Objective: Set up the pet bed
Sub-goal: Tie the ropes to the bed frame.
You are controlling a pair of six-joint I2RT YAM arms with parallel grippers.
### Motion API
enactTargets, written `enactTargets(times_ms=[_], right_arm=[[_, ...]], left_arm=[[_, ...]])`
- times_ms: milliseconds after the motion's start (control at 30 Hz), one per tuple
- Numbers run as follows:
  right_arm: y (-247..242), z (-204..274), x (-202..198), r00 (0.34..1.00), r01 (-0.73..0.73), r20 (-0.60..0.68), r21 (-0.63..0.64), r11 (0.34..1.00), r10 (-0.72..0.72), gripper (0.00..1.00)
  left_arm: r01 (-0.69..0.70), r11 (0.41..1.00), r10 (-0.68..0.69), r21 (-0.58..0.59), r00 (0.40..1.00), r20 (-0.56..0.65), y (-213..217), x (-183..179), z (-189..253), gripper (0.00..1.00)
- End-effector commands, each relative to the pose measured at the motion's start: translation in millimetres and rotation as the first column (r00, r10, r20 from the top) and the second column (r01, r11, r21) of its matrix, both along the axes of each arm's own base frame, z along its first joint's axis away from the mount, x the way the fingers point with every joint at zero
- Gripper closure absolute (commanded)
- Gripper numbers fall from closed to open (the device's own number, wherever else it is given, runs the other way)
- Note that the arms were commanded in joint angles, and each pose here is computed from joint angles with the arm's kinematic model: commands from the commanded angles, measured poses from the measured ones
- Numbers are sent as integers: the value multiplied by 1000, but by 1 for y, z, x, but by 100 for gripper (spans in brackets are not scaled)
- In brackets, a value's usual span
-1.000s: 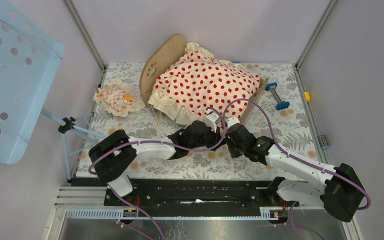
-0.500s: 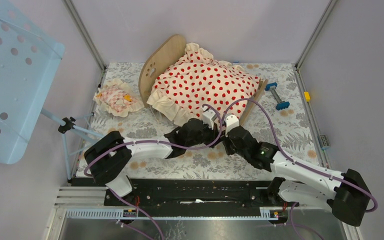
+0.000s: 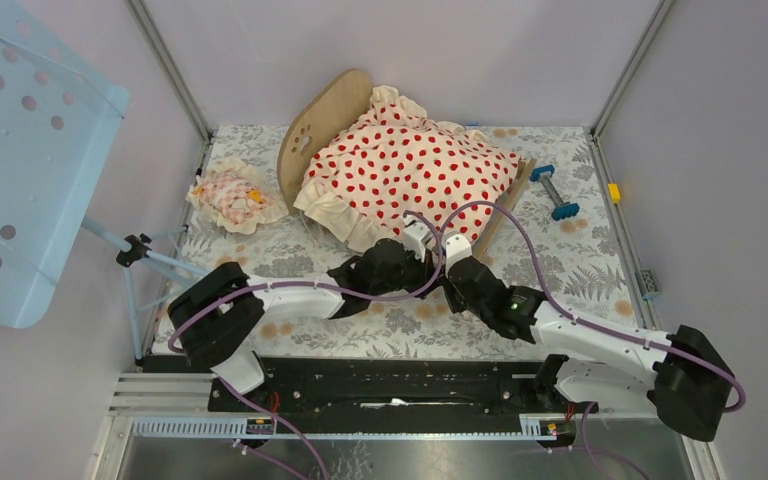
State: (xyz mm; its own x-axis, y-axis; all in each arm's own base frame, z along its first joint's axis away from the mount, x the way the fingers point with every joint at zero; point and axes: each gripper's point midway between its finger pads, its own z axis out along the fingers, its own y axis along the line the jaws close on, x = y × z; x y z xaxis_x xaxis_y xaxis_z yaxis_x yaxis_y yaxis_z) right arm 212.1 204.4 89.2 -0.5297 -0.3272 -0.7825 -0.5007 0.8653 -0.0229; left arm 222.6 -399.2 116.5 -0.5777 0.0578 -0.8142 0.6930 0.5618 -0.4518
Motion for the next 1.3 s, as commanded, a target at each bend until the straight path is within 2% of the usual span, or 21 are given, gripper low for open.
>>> enactTargets(times_ms=[0, 200, 433, 833, 967, 1033, 1200, 1267], right_arm=[[1, 13, 14, 997, 70, 41, -15, 997, -70, 100], [-2, 16, 22, 990, 113, 86, -5, 994, -113, 100], [7, 17, 29, 983, 85, 157, 70, 994, -95, 100], [9, -6, 21, 991, 45, 124, 59, 997, -52, 100], [6, -7, 21, 989, 52, 134, 70, 996, -61, 100], [5, -7, 21, 988, 61, 138, 73, 996, -70, 100], [4, -8, 22, 987, 68, 139, 71, 995, -78, 100], [4, -8, 23, 987, 70, 140, 68, 995, -79, 100]], left_arm=[[11, 999, -10, -44, 999, 31, 2, -1, 18, 100], [15, 999, -14, -40, 1000, 23, 4, -3, 14, 100], [24, 999, -23, -44, 1000, 20, 2, -4, 15, 100], [20, 998, -19, -54, 999, 26, 3, -3, 22, 99], [14, 999, -13, -52, 1000, 19, 4, -2, 21, 84], [11, 999, -11, -53, 1000, 17, 6, -2, 22, 73], [-1, 999, 2, -52, 1000, 18, 11, -2, 25, 61], [-6, 999, 7, -44, 1000, 15, 14, -2, 23, 59]])
